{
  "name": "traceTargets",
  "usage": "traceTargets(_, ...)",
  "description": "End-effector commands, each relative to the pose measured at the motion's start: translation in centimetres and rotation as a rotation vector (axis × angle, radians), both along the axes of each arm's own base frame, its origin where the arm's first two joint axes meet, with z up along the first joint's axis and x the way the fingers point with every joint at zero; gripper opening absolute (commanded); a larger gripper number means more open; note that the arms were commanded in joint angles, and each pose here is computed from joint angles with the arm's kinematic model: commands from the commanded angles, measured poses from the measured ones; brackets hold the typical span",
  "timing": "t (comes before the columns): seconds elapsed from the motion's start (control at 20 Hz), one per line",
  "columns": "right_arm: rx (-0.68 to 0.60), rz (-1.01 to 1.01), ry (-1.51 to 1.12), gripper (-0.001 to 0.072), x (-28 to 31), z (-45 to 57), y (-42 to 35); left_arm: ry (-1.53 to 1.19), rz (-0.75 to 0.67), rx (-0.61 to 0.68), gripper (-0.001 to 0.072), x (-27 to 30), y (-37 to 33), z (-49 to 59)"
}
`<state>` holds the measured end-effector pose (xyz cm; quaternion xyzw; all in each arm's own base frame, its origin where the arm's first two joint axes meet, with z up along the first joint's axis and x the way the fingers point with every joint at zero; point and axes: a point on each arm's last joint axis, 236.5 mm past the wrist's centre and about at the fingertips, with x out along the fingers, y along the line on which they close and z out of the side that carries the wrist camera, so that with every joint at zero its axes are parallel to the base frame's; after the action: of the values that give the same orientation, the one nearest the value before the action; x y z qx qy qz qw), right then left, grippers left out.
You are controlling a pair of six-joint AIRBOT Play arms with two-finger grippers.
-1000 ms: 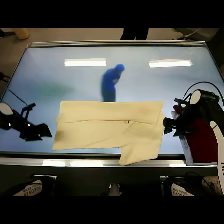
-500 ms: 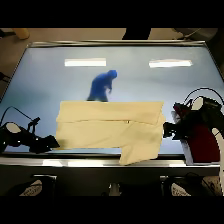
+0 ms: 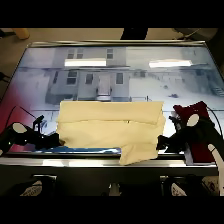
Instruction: Fold the shirts.
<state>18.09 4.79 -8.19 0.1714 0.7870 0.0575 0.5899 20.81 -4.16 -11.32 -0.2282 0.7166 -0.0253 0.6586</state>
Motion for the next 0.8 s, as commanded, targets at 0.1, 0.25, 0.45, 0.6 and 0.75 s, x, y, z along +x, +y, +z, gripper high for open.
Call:
traceTargets(0.1, 0.088, -0.095, -0.027, 0.0452, -1.9, -3.3, 2.8, -0.043, -0.002, 0.013, 0.0029, 0.6, 0.1, 0.7)
traceTargets(0.25, 0.085, -0.130, -0.033, 0.0362, -1.8, -3.7, 2.9, -0.048, -0.001, 0.014, 0.0029, 0.6, 0.1, 0.8)
traceTargets(0.45, 0.089, -0.100, -0.097, 0.0019, 0.2, -2.5, 2.7, -0.114, -0.006, 0.026, 0.0027, 2.3, 0.4, 2.5)
traceTargets(0.6, 0.085, -0.082, -0.286, 0.0018, 6.7, 3.7, 2.1, -0.311, -0.009, 0.060, 0.0023, 7.0, 1.2, 8.9)
traceTargets(0.75, 0.042, -0.139, -0.522, 0.0018, 15.5, 8.8, 0.5, -0.443, 0.057, 0.071, 0.0023, 12.2, 1.9, 13.0)
